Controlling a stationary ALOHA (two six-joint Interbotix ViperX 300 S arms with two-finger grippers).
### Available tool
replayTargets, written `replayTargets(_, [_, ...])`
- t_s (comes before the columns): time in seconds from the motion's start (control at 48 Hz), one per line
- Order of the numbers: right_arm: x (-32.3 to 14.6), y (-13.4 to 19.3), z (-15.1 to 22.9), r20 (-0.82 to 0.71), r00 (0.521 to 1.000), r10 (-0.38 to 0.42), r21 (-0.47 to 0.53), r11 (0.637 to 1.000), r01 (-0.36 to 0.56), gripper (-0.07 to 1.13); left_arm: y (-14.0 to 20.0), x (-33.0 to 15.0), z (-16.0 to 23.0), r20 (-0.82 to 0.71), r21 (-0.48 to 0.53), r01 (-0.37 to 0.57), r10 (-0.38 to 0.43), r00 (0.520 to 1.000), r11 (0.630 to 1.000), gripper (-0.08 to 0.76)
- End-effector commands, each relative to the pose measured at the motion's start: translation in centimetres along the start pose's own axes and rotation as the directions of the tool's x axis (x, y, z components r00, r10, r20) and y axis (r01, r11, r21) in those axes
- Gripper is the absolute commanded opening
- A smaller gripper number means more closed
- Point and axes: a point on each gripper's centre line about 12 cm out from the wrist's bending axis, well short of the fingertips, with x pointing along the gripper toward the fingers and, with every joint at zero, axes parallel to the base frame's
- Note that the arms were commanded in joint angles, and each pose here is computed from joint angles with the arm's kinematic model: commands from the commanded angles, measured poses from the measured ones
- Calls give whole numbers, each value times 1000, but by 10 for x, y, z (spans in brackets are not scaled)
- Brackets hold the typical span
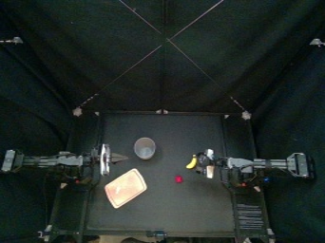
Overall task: Pick the banana then place it on the pink plate
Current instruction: Pick the banana
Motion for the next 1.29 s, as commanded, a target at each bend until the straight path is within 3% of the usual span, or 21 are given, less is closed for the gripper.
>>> replayTargets(0.021, [2,-8,2,1,1000,-24,45,999,24,1026,0,2,4,14,-3,-2,2,1000,1000,-11])
replayTargets(0.167, [9,-4,-10,-49,999,-2,141,990,9,1026,0,2,4,14,-3,-3,3,1000,1000,-11])
replayTargets(0.271, [11,-2,-12,-94,996,10,140,990,4,1026,0,1,3,12,-1,-3,3,1000,1000,-11])
replayTargets(0.354, [12,0,-13,-146,989,14,71,998,-4,1026,0,1,3,11,-1,-3,3,1000,1000,-11])
replayTargets(0.438, [13,5,-20,-224,975,6,-64,998,-21,1026,0,1,0,5,-3,-3,3,1000,1000,-11])
replayTargets(0.521, [15,9,-25,-283,959,-21,-214,976,-41,1026,1,0,-1,3,-6,-3,3,1000,1000,-11])
replayTargets(0.604, [16,11,-24,-301,953,-41,-283,958,-49,1028,0,0,0,5,-9,-3,3,1000,1000,-11])
replayTargets(1.062, [45,-3,-14,-321,945,-61,-286,958,-35,1026,1,-2,-10,-20,-9,-8,8,1000,1000,-11])
replayTargets(1.292, [66,-2,-23,-365,930,-45,-286,956,-66,1026,12,-5,-16,-34,-3,-64,64,997,998,-11])
